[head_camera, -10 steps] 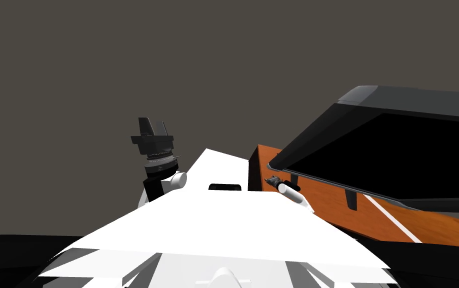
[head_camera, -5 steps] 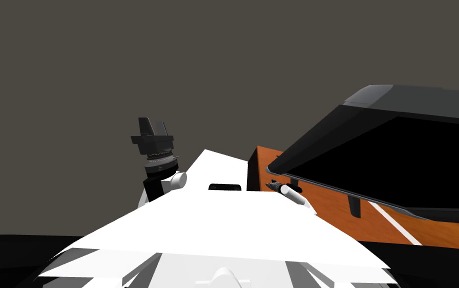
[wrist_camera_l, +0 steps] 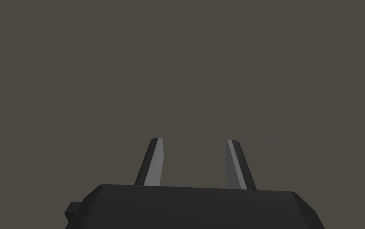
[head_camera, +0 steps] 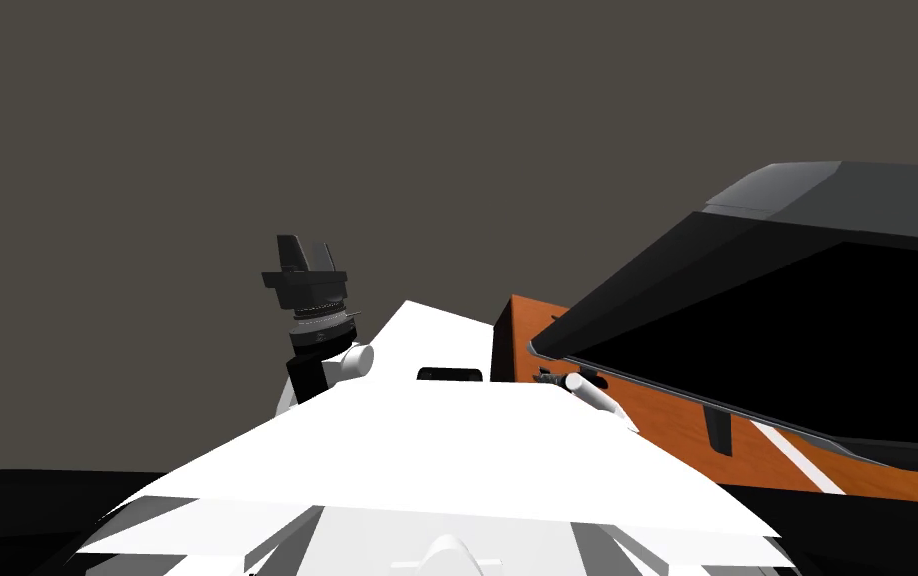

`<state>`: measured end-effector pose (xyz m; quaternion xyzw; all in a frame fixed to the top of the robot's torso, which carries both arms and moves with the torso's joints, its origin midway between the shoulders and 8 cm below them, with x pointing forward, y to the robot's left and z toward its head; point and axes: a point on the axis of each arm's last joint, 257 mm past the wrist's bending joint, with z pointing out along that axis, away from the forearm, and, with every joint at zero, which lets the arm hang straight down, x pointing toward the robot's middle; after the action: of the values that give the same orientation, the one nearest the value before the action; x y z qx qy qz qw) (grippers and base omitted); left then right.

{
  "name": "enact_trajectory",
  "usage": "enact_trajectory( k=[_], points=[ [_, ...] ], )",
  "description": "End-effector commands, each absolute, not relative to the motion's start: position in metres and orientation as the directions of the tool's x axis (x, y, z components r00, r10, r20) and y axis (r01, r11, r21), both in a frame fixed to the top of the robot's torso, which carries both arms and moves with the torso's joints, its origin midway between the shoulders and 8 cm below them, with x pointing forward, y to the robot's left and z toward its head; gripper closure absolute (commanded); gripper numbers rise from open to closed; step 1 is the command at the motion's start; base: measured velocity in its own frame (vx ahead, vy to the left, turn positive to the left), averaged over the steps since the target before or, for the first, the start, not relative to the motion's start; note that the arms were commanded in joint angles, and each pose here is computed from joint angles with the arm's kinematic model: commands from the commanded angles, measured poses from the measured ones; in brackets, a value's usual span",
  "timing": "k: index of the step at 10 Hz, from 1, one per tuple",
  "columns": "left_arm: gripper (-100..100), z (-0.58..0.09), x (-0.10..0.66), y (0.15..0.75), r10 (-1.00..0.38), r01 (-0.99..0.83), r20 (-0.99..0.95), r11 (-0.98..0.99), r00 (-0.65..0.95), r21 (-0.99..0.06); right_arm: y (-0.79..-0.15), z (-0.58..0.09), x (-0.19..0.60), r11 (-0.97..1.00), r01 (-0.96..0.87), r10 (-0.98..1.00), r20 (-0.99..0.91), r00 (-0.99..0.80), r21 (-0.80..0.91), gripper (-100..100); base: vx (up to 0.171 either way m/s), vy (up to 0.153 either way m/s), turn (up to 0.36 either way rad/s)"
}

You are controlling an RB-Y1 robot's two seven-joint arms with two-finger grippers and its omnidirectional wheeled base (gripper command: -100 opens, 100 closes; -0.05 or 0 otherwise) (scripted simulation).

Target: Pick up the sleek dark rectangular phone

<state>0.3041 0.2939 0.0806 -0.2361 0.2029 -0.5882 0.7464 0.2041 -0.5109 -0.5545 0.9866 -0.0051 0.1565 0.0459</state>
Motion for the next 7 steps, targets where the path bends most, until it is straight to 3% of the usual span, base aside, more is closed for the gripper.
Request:
enact_trajectory(
  k=[1,3,5,6,7],
  points=[
    [0,0.081,0.304,0.294,-0.974,0.782,-0.025,0.197,0.226,-0.591,-0.511,-0.560,0.190,-0.996,-0.070,-0.052,0.273,0.961,0.053,-100,0.070,-0.100,0.015],
    [0,0.081,0.304,0.294,-0.974,0.782,-0.025,0.197,0.226,-0.591,-0.508,-0.568,0.173,-0.992,-0.124,-0.117,0.226,0.967,0.015,-100,0.073,-0.093,0.016],
    [0,0.081,0.304,0.294,-0.974,0.782,-0.025,0.197,0.226,-0.591,-0.508,-0.569,0.172,-0.992,-0.124,-0.117,0.225,0.967,0.015,-100,0.011,0.004,-0.029],
    [0,0.081,0.304,0.294,-0.974,0.782,-0.025,0.196,0.226,-0.591,-0.508,-0.569,0.171,-0.992,-0.128,-0.122,0.221,0.968,0.012,0,0.000,0.000,0.000],
    [0,0.081,0.304,0.294,-0.974,0.782,-0.025,0.196,0.226,-0.591,-0.499,-0.579,0.169,-0.992,-0.123,-0.117,0.222,0.968,0.012,-100,0.016,0.000,-0.053]
  ],
)
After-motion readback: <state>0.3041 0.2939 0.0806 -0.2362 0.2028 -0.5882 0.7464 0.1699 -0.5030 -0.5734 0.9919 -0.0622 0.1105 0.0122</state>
